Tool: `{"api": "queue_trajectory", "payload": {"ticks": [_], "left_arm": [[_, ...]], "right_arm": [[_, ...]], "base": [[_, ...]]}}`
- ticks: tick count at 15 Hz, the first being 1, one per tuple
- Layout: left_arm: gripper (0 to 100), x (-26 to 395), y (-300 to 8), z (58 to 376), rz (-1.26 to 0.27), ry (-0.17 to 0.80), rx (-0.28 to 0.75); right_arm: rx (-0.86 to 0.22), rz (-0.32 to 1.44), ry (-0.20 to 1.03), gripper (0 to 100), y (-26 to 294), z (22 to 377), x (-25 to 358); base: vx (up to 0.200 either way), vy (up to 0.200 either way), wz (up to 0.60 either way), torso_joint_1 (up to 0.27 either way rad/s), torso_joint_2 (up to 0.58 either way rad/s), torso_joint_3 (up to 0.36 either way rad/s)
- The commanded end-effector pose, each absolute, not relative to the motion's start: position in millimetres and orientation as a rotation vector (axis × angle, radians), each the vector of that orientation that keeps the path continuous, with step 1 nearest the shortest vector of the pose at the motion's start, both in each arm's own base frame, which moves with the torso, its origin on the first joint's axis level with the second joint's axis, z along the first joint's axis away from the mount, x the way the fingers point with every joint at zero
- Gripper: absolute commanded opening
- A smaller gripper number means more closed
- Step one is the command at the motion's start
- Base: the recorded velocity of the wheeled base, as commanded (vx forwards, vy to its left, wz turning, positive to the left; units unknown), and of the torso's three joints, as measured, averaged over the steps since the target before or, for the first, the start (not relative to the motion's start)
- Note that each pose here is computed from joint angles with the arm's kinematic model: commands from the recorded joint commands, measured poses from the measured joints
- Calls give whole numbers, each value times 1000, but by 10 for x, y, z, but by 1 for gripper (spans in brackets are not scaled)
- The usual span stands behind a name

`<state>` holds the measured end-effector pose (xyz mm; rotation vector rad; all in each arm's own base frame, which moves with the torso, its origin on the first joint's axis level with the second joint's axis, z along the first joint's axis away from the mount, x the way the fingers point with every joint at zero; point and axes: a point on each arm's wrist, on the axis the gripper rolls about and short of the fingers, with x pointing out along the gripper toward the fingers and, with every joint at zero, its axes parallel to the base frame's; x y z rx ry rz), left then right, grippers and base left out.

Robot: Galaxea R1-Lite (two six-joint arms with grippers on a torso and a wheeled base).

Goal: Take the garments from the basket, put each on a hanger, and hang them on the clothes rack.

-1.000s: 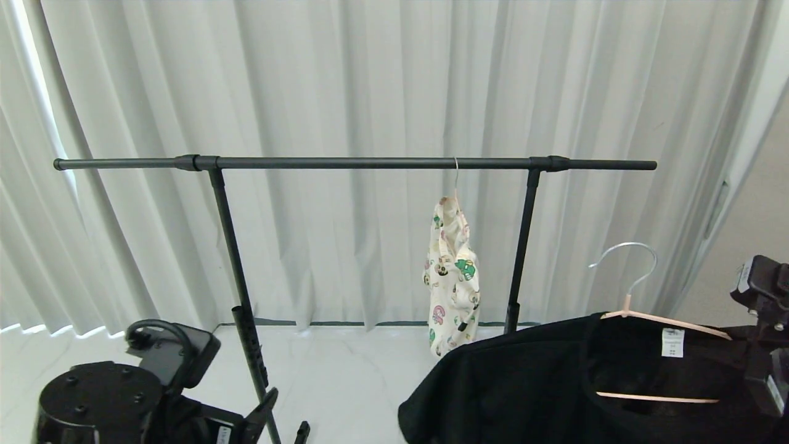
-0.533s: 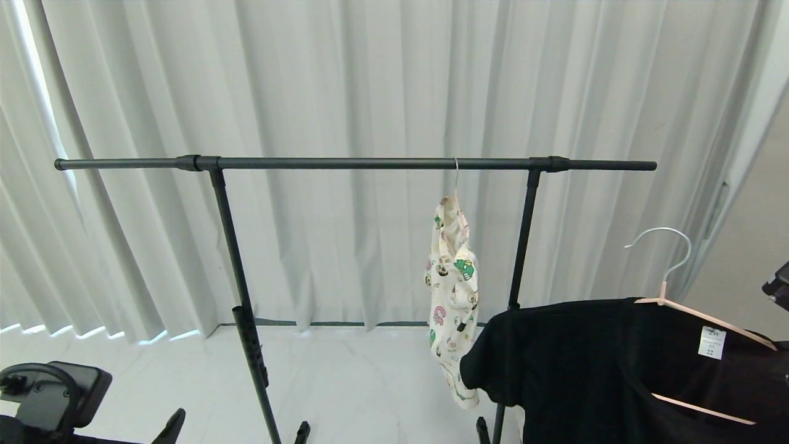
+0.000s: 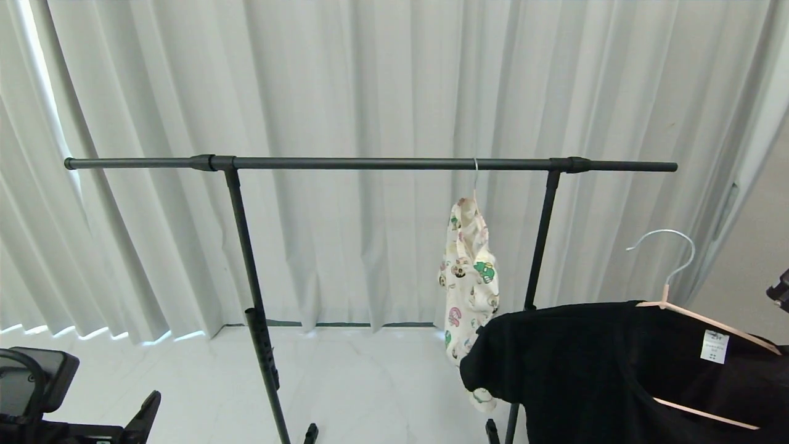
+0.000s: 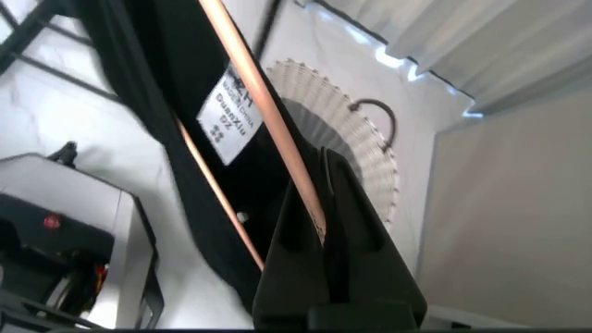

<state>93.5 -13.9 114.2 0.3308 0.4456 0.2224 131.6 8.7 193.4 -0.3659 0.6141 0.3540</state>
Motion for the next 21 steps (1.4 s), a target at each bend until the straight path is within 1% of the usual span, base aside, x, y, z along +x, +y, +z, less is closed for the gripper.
{"api": "queue_trajectory", "payload": {"ticks": [1, 3, 4, 6, 7, 9, 10, 11, 12, 15, 16, 18, 21], "left_arm": [[100, 949, -142, 1157, 223, 443, 329], [100, 947, -141, 1153, 223, 444, 330], [100, 949, -142, 1152, 223, 446, 332], [100, 947, -141, 1153, 223, 444, 330], [100, 943, -141, 1151, 222, 444, 329], [100, 939, -143, 1153, 216, 441, 327], [100, 939, -145, 1153, 215, 440, 327], [100, 940, -151, 1157, 209, 438, 328], [100, 942, -152, 1161, 208, 436, 327], [100, 926, -148, 1153, 208, 435, 327], [100, 926, -148, 1153, 208, 435, 327], [100, 923, -148, 1166, 202, 430, 354], [100, 923, -148, 1182, 199, 424, 370]], "right_arm": [[-372, 376, 614, 0, 116, 1929, 1315], [-385, 431, 605, 0, 194, 1933, 1314], [-374, 464, 605, 0, 253, 1933, 1311], [-299, 531, 620, 0, 416, 1945, 1314], [-244, 542, 639, 0, 549, 1977, 1334], [-214, 518, 669, 0, 771, 2004, 1428], [-202, 515, 673, 0, 823, 2019, 1457], [-153, 485, 685, 0, 987, 2085, 1600], [-131, 454, 685, 0, 1094, 2130, 1709], [-92, 371, 676, 0, 1323, 2209, 2025], [-92, 358, 675, 0, 1366, 2211, 2089], [-108, 262, 651, 0, 1536, 2239, 2379], [-132, 121, 624, 0, 1688, 2189, 2666]], "base": [[0, 200, 0, -2, 2, 2], [0, 200, 0, 2, 5, 2], [0, 200, 0, 2, -7, 7], [0, 200, 0, 5, 0, 2], [0, 200, 0, 2, -2, 2], [0, 0, 0, 0, 0, 0], [0, 0, 0, 0, 0, 0], [0, 0, 0, 0, 0, 0], [0, 0, 0, 0, 0, 0], [0, 0, 0, 0, 0, 0], [0, 0, 0, 0, 0, 0], [0, 0, 0, 0, 0, 0], [0, 0, 0, 0, 0, 0]]}}
